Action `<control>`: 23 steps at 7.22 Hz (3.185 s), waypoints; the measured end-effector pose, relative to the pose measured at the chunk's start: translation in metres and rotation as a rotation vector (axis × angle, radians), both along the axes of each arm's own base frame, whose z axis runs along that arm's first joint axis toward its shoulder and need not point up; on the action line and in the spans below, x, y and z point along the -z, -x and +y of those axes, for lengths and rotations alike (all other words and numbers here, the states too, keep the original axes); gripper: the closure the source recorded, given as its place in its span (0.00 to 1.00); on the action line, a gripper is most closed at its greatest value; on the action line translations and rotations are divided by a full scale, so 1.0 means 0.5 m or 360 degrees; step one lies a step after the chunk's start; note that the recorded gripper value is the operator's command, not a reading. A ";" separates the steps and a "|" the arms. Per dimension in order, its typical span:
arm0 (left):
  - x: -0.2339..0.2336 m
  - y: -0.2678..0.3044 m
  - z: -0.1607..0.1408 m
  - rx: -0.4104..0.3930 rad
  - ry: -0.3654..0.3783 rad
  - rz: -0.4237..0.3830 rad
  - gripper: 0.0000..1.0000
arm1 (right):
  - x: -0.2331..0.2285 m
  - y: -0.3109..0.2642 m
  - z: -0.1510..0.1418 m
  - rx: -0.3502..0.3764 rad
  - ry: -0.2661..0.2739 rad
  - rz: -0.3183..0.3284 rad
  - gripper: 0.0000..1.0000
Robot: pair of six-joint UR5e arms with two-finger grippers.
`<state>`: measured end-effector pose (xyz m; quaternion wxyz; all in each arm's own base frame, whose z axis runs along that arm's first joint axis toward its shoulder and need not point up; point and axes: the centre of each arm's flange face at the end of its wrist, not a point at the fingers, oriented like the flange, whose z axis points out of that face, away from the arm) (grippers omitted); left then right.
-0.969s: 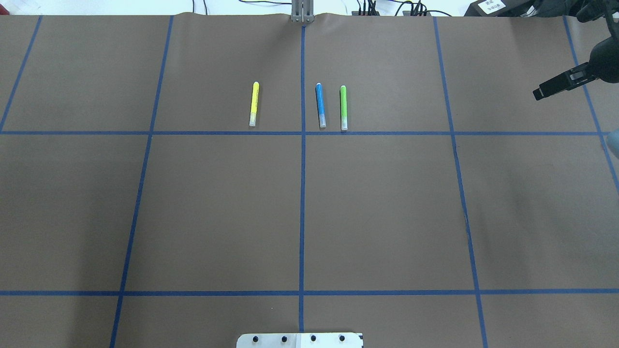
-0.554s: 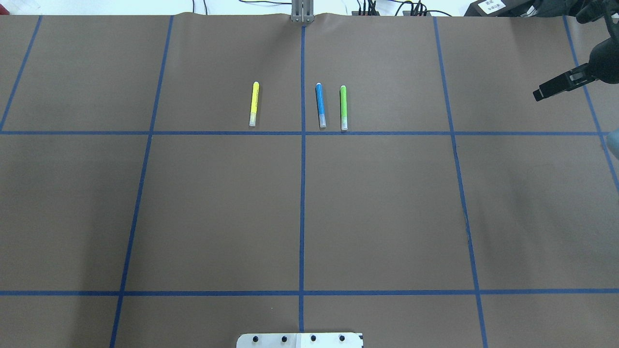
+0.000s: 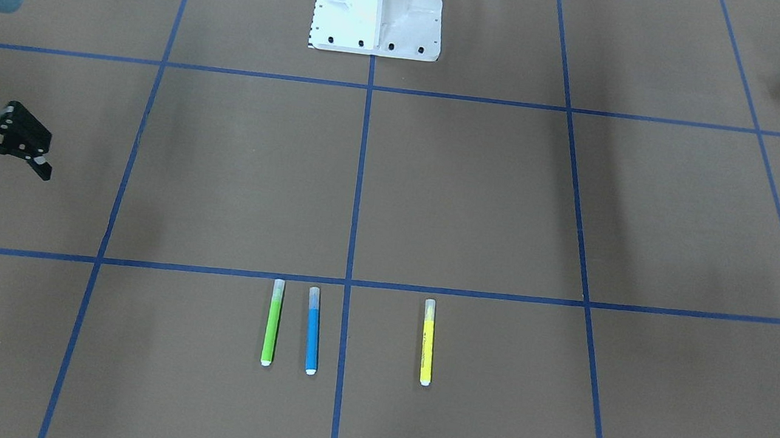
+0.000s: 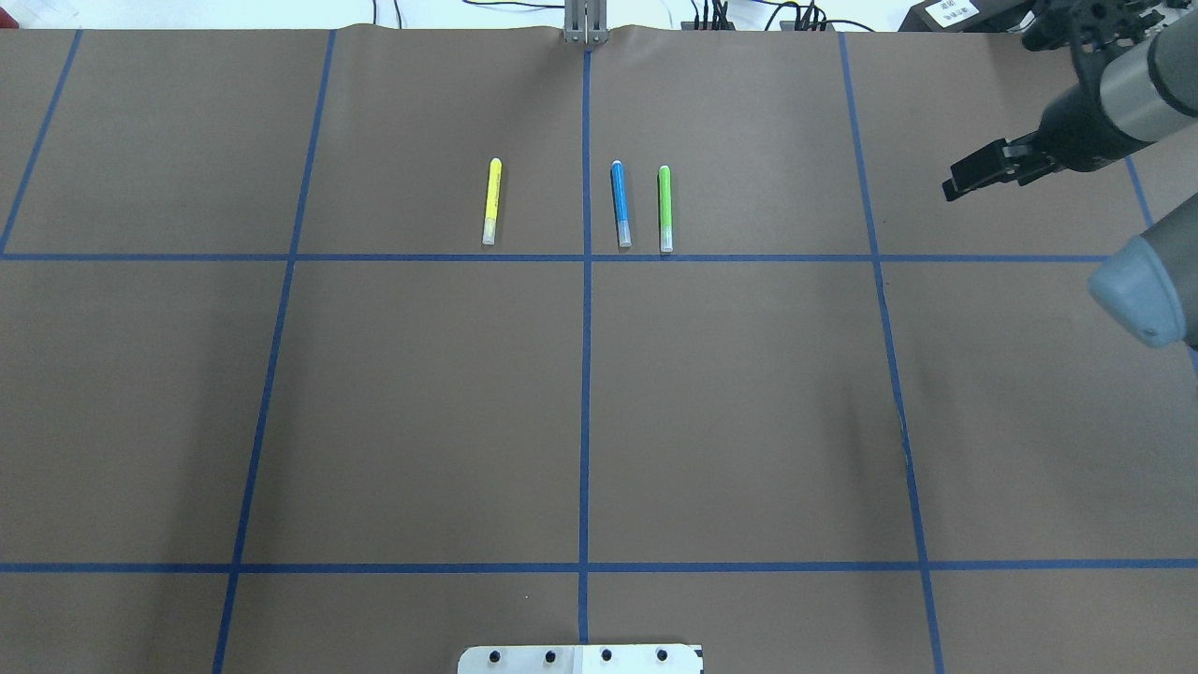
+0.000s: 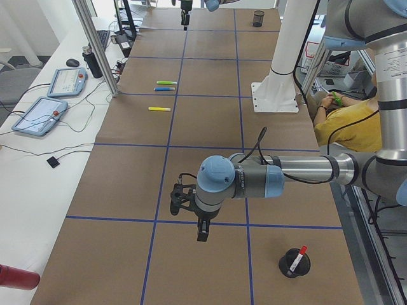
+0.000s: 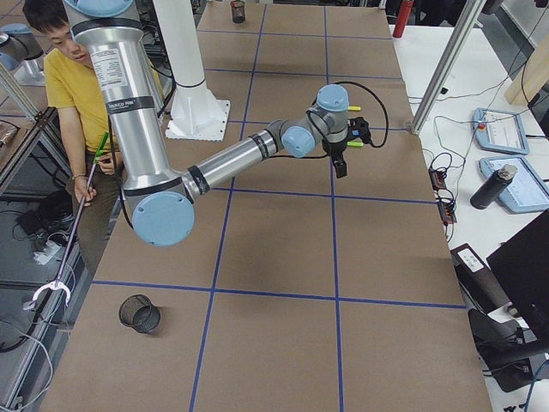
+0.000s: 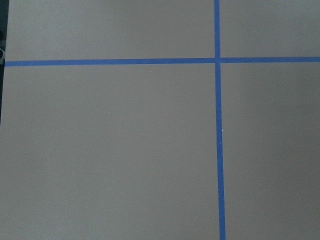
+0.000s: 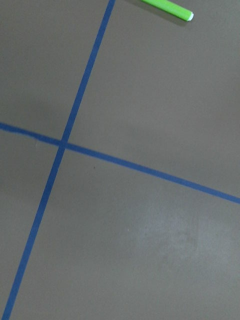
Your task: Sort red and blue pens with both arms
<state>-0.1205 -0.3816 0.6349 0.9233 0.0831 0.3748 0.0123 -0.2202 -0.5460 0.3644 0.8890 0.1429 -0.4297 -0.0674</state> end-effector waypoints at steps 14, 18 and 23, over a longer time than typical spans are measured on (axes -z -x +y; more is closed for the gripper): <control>-0.042 -0.068 0.019 -0.0041 0.0125 0.0095 0.00 | 0.299 0.740 -0.144 -0.0153 0.0294 0.0189 0.35; -0.039 -0.069 0.015 -0.0042 0.0122 0.0091 0.00 | 0.270 0.759 -0.148 -0.0175 0.0258 0.0183 0.50; -0.034 -0.071 0.008 -0.0047 0.0111 0.0090 0.00 | 0.241 0.781 -0.149 -0.0170 0.0234 0.0169 0.61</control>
